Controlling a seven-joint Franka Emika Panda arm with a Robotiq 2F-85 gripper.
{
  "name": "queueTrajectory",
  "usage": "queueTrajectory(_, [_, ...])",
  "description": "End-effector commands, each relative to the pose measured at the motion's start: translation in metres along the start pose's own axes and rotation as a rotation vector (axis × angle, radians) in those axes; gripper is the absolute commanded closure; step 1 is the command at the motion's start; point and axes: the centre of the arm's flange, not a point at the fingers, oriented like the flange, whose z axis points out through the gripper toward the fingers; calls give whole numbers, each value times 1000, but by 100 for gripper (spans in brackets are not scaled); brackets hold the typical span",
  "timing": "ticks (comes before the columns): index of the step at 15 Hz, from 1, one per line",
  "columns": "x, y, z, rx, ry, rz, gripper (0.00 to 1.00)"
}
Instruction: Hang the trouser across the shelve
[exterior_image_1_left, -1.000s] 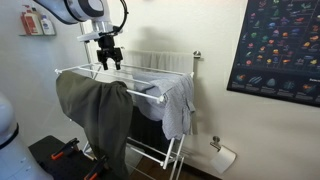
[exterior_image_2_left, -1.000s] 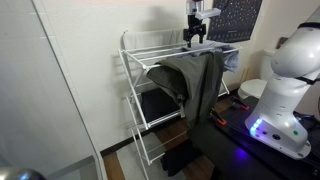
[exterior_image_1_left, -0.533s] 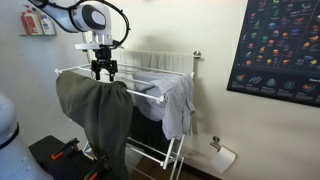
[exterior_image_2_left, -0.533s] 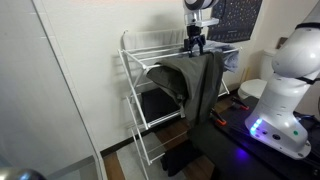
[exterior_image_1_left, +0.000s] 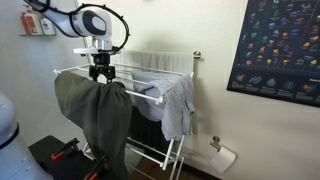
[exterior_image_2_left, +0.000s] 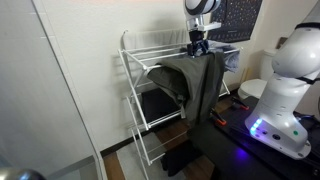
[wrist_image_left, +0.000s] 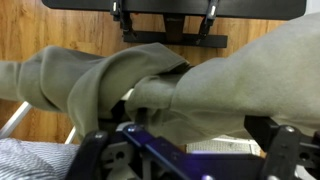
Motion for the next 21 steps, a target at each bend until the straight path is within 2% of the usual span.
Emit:
queueTrajectory(1, [-9,2,10,2,-49,-11,34])
queueTrajectory(8, [-7,5,8,6,-41,12,88])
queueTrajectory(10, [-8,6,4,12,-14,37,99])
queueTrajectory(16, [-20,14,-43,80,152,106,98])
queueTrajectory(21, [-39,12,-92,86,310,137,98])
